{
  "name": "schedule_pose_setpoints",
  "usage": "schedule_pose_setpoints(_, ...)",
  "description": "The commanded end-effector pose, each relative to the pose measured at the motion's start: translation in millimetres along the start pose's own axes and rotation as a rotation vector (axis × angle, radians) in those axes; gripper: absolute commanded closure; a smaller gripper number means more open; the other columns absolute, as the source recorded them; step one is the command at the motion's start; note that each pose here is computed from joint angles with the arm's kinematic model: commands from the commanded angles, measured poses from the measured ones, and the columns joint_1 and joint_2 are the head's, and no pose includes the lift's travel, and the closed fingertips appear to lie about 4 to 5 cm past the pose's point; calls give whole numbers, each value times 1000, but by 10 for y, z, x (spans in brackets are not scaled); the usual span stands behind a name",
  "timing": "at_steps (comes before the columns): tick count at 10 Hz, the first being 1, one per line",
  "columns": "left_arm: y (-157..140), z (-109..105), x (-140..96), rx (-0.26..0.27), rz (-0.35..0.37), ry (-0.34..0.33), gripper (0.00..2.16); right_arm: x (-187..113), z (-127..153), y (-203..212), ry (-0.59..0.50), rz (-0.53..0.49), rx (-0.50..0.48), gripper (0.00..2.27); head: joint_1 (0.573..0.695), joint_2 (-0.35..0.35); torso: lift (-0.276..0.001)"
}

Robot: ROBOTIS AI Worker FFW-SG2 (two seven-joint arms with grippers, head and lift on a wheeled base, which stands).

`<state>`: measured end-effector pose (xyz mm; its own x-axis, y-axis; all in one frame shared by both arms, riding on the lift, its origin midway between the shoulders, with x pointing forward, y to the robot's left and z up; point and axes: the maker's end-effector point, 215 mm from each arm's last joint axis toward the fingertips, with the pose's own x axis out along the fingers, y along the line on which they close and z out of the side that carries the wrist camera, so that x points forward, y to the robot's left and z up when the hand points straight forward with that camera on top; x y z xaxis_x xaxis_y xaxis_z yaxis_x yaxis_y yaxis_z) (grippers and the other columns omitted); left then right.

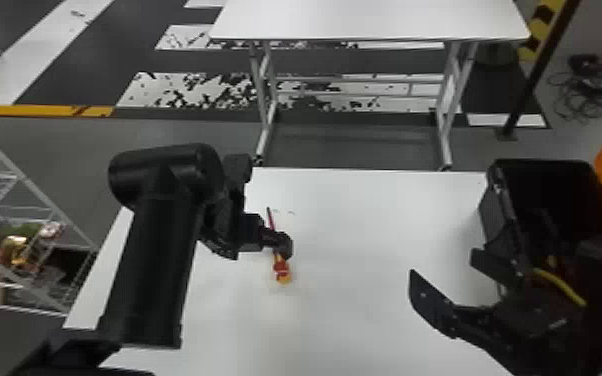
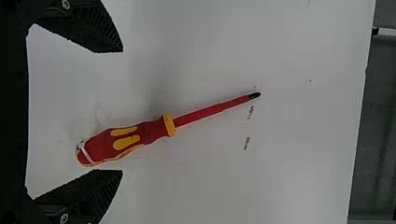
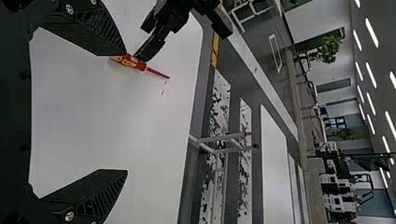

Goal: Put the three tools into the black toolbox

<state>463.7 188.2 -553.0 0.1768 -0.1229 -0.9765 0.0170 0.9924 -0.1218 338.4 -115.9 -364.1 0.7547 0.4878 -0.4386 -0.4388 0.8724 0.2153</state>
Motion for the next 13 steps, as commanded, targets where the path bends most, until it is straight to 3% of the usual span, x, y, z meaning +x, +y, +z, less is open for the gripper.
schedule_pose_setpoints(1, -59, -116, 81, 4, -12, 40, 76, -4, 16, 2, -3, 2, 1, 103, 695, 103, -51)
schedule_pose_setpoints(4, -107, -258, 180, 13, -22, 88, 76, -53, 42, -41, -8, 1, -1, 103, 695, 91, -51)
schedule_pose_setpoints(9, -166, -233, 179, 11, -49, 104, 76, -105, 93, -93, -26, 6, 16, 103, 695, 69, -51)
schedule_pose_setpoints(13, -161, -343, 246, 2, -54, 146, 76, -126, 125, -134, -37, 2, 18, 103, 695, 61, -51)
